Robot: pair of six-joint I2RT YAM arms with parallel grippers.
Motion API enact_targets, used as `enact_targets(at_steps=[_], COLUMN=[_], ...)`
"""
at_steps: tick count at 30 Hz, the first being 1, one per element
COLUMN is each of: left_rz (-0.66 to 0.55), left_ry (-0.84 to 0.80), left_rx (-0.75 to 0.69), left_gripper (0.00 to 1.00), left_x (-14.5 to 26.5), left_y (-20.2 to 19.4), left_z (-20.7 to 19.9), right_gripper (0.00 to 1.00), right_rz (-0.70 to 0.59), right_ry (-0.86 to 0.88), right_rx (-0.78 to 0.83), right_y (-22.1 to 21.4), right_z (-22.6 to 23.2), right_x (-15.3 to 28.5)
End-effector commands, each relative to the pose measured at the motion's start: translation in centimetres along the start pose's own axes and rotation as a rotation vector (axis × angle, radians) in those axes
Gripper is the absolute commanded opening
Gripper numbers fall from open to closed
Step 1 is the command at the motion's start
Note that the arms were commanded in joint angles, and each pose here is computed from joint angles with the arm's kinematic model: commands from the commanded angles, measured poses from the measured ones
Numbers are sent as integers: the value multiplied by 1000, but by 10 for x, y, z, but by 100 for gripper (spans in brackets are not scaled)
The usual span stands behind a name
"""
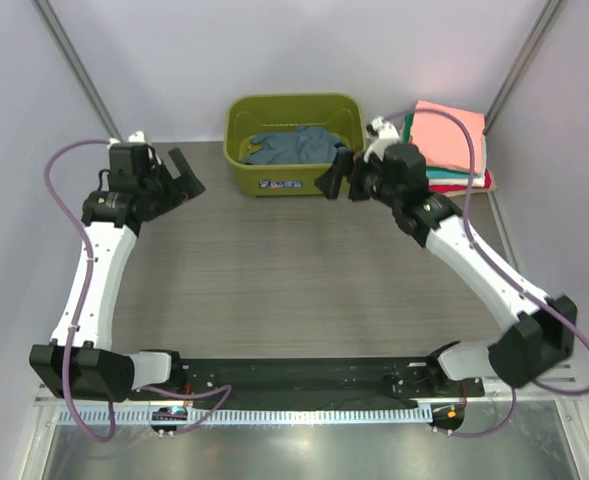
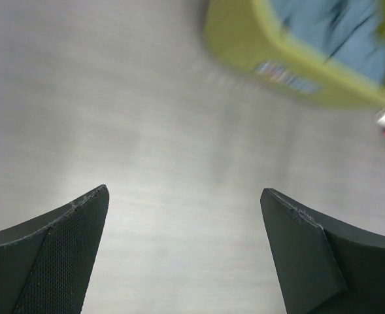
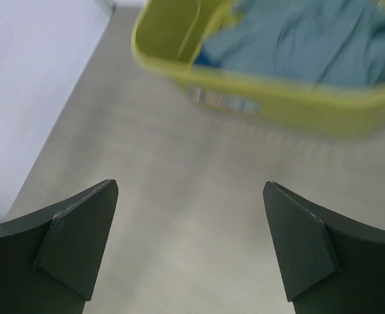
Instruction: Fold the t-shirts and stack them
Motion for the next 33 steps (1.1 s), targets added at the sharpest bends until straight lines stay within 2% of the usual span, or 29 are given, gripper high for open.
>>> enact_targets(at_steps=[1, 2, 3, 4, 5, 6, 7, 8, 9, 12, 13, 15, 22, 27, 33], left_rz=[65, 74, 83, 84, 38, -1, -3, -38, -39, -3, 2, 13, 13, 11, 14], left_ry=[-4, 7, 21, 44, 117, 148, 205, 241, 248, 222, 221, 214, 209, 209, 209], left_rx=[-49, -80, -99, -115, -138, -143, -145, -142, -142, -143, -142, -144, -145, -144, -144], left_gripper=[99, 99, 98, 98, 98, 97, 97, 97, 97, 95, 94, 94, 93, 93, 93], left_x=[1, 2, 3, 4, 4, 3, -3, 0, -1, -4, -5, -5, -3, -3, -3], left_y=[-25, -29, -32, -38, -37, -37, -46, -46, -47, -50, -50, -51, -53, -52, -52], left_z=[15, 19, 23, 31, 41, 45, 57, 62, 64, 61, 61, 60, 60, 60, 60], right_gripper=[100, 100, 100, 100, 100, 100, 100, 100, 100, 100, 100, 100, 99, 100, 100], right_rz=[-135, -198, -118, -101, -165, -87, -89, -154, -90, -141, -101, -147, -70, 116, 331], right_ry=[-136, -161, -221, -242, -247, -288, -322, -335, -369, -378, -392, -382, -345, -249, -180], right_rx=[107, 124, 129, 152, 161, 168, 198, 208, 217, 215, 201, 172, 133, 87, 62], right_y=[62, 96, 85, 89, 120, 103, 107, 131, 109, 126, 105, 113, 59, 2, -47], right_z=[-5, 0, -13, -17, -11, -25, -31, -27, -45, -61, -78, -93, -141, -147, -128], right_x=[-31, -35, -66, -80, -83, -117, -128, -132, -167, -193, -219, -228, -276, -293, -291])
Point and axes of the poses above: each gripper's point midway between its finger pads, its own x axis back along the fingers, its own z axis along the line the jaws close on, y = z × x, the point moved 8 cm from there along x, back along the fingers, and after that the axes turned 6 degrees about x, right-handed, at the moved point
